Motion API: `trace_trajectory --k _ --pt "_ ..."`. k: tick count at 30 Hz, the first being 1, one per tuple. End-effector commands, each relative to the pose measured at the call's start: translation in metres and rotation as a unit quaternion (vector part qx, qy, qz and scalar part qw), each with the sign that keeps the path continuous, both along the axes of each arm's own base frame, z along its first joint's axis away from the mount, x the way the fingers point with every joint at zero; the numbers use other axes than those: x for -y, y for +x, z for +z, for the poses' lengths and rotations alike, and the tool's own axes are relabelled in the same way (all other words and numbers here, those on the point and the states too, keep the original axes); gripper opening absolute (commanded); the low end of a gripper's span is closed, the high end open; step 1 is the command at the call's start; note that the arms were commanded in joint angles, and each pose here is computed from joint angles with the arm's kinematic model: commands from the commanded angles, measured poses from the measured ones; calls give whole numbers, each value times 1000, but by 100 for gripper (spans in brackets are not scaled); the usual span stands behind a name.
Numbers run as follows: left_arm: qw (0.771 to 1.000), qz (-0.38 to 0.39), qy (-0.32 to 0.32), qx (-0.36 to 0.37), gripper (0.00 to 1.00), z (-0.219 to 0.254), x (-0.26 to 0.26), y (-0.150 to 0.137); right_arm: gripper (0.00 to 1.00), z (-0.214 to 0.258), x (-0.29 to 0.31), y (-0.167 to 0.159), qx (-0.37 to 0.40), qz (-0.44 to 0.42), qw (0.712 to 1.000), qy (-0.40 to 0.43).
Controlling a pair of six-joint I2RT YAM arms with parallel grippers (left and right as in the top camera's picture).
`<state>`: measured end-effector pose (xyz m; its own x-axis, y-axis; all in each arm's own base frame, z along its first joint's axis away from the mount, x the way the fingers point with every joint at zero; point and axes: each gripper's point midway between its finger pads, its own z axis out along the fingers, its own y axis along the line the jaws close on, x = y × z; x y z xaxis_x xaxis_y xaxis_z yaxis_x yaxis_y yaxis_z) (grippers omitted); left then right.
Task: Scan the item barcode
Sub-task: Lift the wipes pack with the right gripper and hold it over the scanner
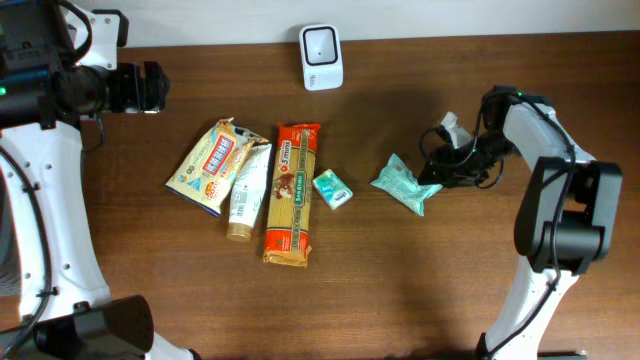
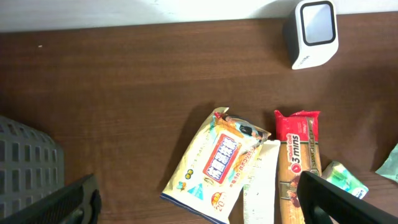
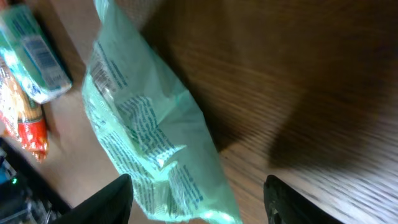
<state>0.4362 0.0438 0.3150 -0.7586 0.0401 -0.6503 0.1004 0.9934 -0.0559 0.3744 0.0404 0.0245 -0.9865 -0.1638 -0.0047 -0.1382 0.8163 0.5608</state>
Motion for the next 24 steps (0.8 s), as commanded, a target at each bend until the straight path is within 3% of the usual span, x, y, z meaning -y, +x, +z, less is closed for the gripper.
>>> trace_trajectory --k 1,5,6,7,8,11,13,14,17,20,24 --pt "1000 -7 3 8 99 5 0 0 60 -8 -21 -6 -1 29 997 76" --pt "1000 -7 4 8 99 5 0 0 43 -20 -27 -12 -5 21 996 90" --pt "1000 -7 4 8 99 5 0 0 32 -22 -28 -12 -3 21 996 90" --pt "1000 -7 4 8 99 5 0 0 12 -23 -29 -13 -3 22 996 90" --pt "1000 -7 4 8 99 5 0 0 4 -20 -31 -12 -3 19 995 100" --pt "1000 -7 4 8 99 5 0 0 4 16 -35 -1 12 5 991 133" --pt "1000 -7 4 8 99 5 0 0 4 65 -35 13 67 16 991 119" --pt "1000 -7 4 8 99 5 0 0 4 101 -28 23 110 -1 992 62" --pt "1000 -7 4 8 99 5 0 0 4 139 -8 34 173 -59 977 -113" --pt "1000 -7 4 8 99 5 0 0 4 176 -17 59 278 -103 919 -262" --pt "1000 -7 4 8 99 5 0 0 4 242 -42 115 466 -131 769 -417"
